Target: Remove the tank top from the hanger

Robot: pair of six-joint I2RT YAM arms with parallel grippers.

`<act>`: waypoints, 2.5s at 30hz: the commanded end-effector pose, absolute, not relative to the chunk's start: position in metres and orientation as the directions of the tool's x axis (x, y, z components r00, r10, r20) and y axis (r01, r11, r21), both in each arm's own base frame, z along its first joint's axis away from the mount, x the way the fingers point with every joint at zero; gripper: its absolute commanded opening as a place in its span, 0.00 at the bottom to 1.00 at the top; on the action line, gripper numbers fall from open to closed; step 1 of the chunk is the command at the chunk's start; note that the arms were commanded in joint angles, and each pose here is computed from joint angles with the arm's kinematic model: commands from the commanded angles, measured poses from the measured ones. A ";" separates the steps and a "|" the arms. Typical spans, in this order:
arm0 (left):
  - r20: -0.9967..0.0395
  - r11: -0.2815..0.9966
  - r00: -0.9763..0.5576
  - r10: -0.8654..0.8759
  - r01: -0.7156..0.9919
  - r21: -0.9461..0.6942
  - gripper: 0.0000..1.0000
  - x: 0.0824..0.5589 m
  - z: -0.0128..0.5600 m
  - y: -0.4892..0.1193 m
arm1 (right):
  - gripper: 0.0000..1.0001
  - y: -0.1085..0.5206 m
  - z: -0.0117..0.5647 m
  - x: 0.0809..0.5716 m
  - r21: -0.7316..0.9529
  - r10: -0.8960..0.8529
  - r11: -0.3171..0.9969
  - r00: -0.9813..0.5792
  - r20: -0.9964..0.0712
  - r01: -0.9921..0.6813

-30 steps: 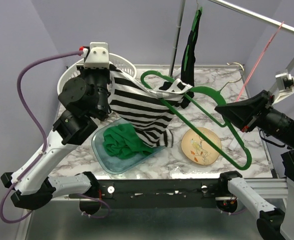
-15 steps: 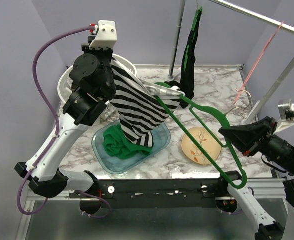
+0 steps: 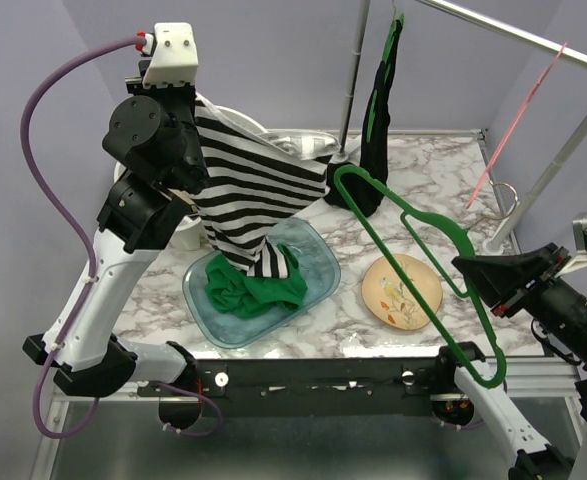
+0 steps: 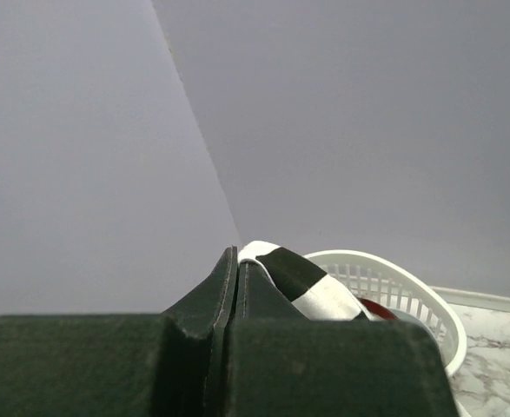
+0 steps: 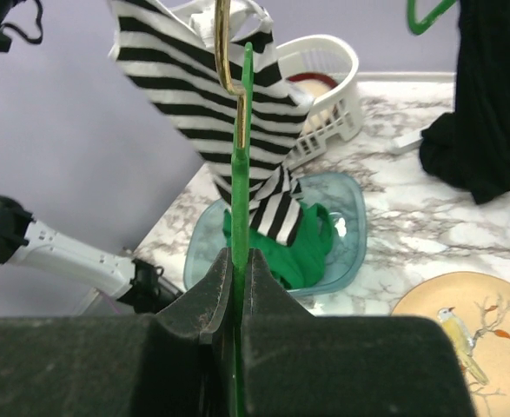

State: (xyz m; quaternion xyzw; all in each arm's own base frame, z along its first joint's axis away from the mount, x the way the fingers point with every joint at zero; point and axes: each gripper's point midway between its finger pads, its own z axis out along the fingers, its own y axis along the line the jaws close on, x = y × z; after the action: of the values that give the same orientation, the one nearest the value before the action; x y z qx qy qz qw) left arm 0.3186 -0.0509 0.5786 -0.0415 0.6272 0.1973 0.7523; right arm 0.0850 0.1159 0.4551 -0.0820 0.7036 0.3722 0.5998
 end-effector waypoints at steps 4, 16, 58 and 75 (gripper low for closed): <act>-0.966 0.932 0.129 0.222 -0.320 0.171 0.00 0.316 0.577 -0.051 | 0.01 0.103 0.466 0.075 0.388 0.341 0.751 -0.189 -0.921 -0.535; -0.965 0.992 0.259 -0.026 0.129 0.008 0.00 0.271 0.591 -0.093 | 0.01 0.072 0.468 0.093 0.425 0.428 0.824 -0.079 -0.900 -0.376; -0.723 0.777 -0.576 -0.382 0.223 -0.588 0.00 0.251 0.191 -0.210 | 0.01 0.071 0.465 0.103 0.434 0.457 0.817 -0.031 -0.889 -0.380; -0.806 0.958 -0.559 -0.193 0.070 -0.278 0.94 0.245 0.218 -0.143 | 0.01 0.073 0.461 0.105 0.439 0.459 0.811 -0.044 -0.887 -0.387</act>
State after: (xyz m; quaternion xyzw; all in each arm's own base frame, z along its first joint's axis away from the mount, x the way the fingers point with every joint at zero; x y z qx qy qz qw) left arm 0.2450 -0.1763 0.2466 -0.0322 0.8341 -0.2526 0.4892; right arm 0.1122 0.0732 0.4486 0.0333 0.6763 0.2975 0.6731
